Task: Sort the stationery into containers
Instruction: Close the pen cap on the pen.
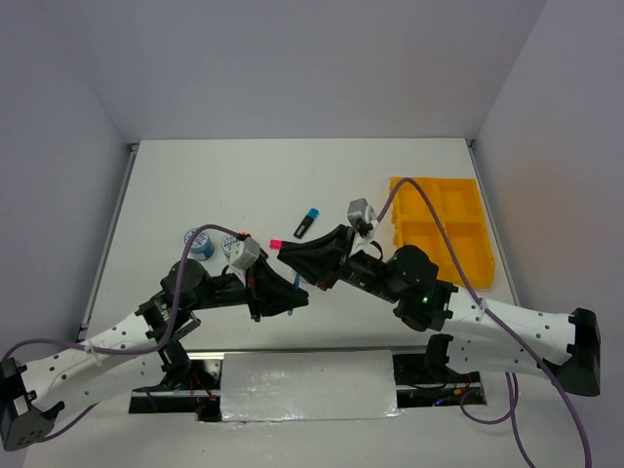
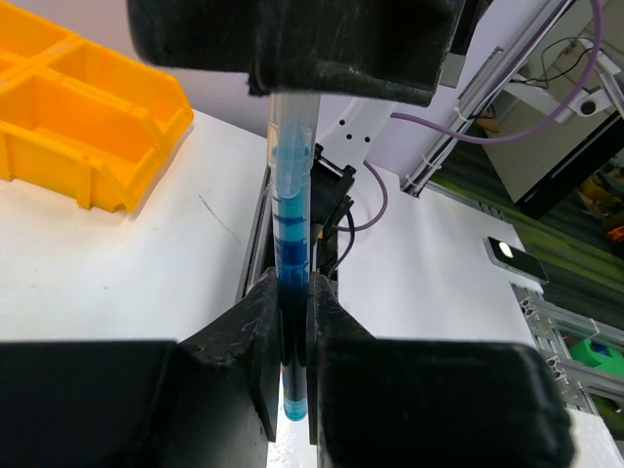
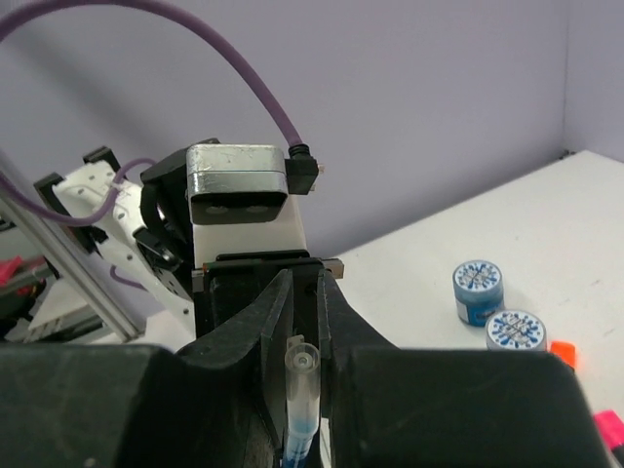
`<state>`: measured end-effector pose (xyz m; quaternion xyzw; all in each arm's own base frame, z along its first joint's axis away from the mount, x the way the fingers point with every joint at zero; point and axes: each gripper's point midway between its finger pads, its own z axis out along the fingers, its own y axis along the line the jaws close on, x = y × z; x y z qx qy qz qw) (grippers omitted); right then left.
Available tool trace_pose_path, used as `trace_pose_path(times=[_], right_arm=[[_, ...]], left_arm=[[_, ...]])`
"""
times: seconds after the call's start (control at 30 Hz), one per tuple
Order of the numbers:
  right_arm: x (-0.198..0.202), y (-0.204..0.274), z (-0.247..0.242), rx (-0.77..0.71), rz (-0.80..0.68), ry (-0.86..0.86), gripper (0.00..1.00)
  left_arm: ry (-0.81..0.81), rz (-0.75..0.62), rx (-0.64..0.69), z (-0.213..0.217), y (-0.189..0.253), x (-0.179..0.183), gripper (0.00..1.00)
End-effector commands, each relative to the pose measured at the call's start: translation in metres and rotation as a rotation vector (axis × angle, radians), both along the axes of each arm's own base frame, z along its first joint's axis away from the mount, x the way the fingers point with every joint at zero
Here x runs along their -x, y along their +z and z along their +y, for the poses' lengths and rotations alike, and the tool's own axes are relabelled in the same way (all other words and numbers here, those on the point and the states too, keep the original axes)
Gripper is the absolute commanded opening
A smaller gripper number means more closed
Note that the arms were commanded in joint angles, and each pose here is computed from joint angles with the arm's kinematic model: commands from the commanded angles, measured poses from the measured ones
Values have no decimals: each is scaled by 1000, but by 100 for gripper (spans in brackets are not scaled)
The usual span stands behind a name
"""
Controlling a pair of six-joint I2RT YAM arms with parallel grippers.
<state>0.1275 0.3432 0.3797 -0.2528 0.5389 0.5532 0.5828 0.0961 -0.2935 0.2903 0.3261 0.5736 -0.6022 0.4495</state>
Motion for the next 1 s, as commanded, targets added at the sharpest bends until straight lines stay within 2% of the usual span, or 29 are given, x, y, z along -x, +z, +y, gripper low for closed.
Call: trace_pose_path(times=[0.0, 0.27, 0.47, 0.6, 0.97], right_arm=[[2, -33, 1, 41, 41, 14, 0], [1, -65, -1, -5, 117, 9, 0], [-3, -79, -3, -58, 169, -14, 0], [-2, -92, 0, -45, 195, 0, 0], [10, -171, 18, 100, 279, 15, 0]], left_arm=[[51, -160, 160, 7, 77, -4, 0], [89, -207, 297, 15, 125, -5, 0], [96, -219, 371, 16, 142, -6, 0], [101, -228, 377, 14, 150, -8, 0], [201, -295, 340, 21, 193, -21, 0]])
